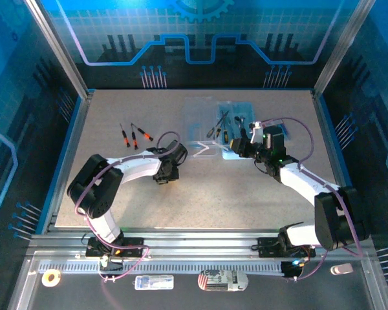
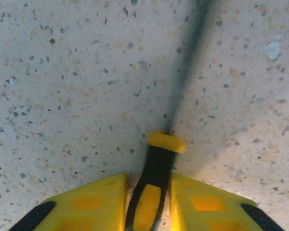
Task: Pack the tool kit
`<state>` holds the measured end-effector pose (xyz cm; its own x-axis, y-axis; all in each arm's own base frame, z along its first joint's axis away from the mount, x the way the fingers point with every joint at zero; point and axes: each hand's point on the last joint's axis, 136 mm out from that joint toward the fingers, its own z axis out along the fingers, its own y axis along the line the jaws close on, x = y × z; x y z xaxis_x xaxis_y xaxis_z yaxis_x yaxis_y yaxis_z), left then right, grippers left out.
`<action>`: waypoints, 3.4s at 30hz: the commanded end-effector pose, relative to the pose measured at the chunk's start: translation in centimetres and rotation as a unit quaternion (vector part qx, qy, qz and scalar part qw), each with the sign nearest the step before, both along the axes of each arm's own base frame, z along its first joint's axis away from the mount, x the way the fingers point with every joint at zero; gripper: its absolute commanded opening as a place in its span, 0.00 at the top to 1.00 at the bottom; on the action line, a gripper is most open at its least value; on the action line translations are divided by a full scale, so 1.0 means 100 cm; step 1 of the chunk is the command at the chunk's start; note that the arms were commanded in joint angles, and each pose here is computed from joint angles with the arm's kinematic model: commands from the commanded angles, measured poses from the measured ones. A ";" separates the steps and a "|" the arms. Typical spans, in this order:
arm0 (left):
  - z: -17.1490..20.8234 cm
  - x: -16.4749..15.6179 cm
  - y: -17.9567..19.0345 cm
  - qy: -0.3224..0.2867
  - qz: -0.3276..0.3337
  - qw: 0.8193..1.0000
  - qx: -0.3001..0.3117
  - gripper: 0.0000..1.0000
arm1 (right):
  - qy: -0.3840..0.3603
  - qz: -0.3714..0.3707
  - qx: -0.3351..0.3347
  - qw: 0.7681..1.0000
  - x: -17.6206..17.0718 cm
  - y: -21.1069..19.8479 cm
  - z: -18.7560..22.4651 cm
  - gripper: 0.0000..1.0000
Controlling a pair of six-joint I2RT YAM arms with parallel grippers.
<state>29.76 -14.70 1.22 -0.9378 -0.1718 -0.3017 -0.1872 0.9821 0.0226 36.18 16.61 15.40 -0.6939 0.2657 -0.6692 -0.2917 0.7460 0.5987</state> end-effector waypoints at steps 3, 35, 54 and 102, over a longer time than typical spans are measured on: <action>-0.003 -0.015 0.016 0.015 -0.003 1.000 0.024 0.83 | 0.001 0.002 0.005 1.000 -0.002 0.001 0.000 0.75; 0.182 -0.048 -0.096 -0.286 -0.216 0.922 -0.144 0.89 | -0.044 0.177 0.143 0.973 -0.053 0.130 0.107 0.54; 0.179 -0.045 -0.112 -0.283 -0.223 0.921 -0.148 0.88 | 0.007 0.191 0.144 0.971 -0.050 0.157 0.076 0.78; 0.161 -0.059 -0.024 -0.301 -0.108 0.945 -0.076 0.21 | 0.034 0.047 -0.212 0.976 0.148 -0.011 0.022 1.00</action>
